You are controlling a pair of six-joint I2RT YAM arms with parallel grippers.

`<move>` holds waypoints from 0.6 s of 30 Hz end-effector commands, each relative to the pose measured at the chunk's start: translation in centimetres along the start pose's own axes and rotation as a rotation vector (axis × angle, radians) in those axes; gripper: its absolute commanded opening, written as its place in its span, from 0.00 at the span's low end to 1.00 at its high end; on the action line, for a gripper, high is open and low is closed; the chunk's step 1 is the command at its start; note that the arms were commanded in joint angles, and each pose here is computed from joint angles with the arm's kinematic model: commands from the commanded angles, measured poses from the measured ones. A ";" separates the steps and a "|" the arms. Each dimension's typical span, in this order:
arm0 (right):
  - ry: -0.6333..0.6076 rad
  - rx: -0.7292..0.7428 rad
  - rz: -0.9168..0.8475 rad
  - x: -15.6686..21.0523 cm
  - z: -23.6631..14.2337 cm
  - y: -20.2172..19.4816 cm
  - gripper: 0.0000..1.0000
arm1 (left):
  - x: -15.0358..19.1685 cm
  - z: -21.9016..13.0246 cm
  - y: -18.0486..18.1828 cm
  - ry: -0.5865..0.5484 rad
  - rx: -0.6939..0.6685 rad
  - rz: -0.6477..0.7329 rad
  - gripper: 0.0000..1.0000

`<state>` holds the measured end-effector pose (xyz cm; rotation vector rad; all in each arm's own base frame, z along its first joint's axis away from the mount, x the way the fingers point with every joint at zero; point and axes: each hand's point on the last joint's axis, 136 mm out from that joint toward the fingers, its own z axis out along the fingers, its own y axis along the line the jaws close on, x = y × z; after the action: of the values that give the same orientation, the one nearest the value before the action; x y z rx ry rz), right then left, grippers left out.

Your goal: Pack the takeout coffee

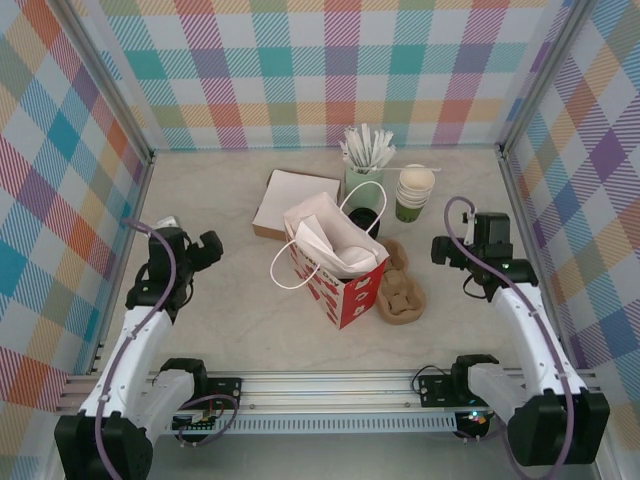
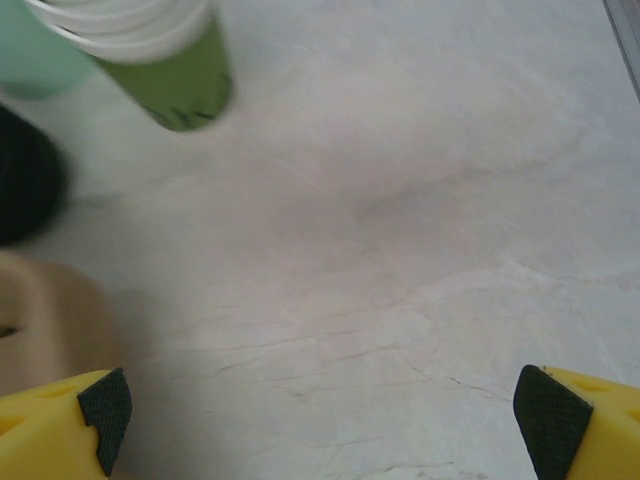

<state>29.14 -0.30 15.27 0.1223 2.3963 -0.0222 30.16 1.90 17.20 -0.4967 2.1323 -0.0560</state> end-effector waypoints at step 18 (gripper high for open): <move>-0.431 -0.180 -0.063 -3.5 11.3 3.4 1.00 | 0.8 7.5 0.7 -0.195 -0.034 0.152 1.00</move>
<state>38.83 0.82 7.22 0.0459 2.1157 0.0604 34.22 3.35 10.49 -0.3966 2.0814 0.1119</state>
